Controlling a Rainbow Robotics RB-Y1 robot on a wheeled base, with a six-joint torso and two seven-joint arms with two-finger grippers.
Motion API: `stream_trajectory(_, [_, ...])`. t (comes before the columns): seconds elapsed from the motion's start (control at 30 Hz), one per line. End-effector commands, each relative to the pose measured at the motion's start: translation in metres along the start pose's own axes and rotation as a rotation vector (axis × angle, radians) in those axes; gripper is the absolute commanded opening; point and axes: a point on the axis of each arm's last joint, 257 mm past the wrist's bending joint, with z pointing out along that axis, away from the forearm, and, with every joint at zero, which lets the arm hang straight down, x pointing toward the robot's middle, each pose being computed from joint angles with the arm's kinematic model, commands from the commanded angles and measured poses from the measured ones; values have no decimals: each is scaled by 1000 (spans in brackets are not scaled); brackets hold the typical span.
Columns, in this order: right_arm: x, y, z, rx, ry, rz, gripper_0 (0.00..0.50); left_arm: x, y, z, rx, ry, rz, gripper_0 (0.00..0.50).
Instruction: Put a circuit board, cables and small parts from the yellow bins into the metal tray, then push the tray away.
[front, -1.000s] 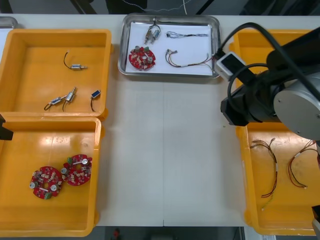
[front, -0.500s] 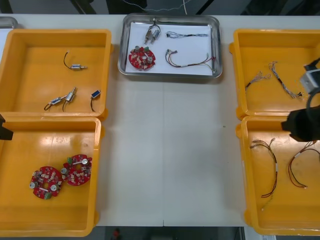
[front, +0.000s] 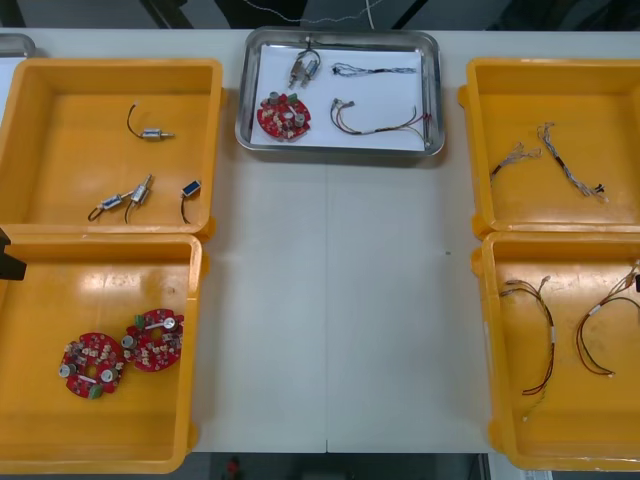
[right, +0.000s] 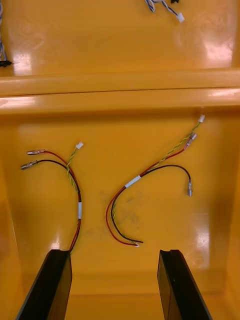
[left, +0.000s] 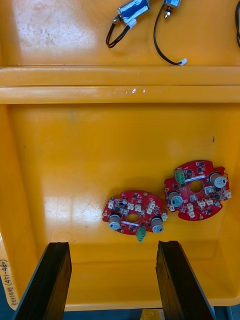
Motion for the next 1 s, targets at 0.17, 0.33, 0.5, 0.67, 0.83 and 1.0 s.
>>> stream_trajectory(0.17, [-2,-16,-10,48,-5,25,500,-21,12,-18,-43,-60,37,500])
stream_trajectory(0.33, [-2,-14,-9,48,0,16,500,-21,12,-18,-43,-60,37,500])
stream_trajectory(0.5, [-1,-13,-9,45,3,13,500,-21,12,-18,-43,-60,37,500])
stream_trajectory(0.67, [-1,-13,-9,45,3,13,500,-21,12,-18,-43,-60,37,500])
stream_trajectory(0.83, [-1,-13,-9,45,3,13,500,-21,12,-18,-43,-60,37,500])
stream_trajectory(1.0, [-1,-13,-9,45,3,13,500,-21,12,-18,-43,-60,37,500])
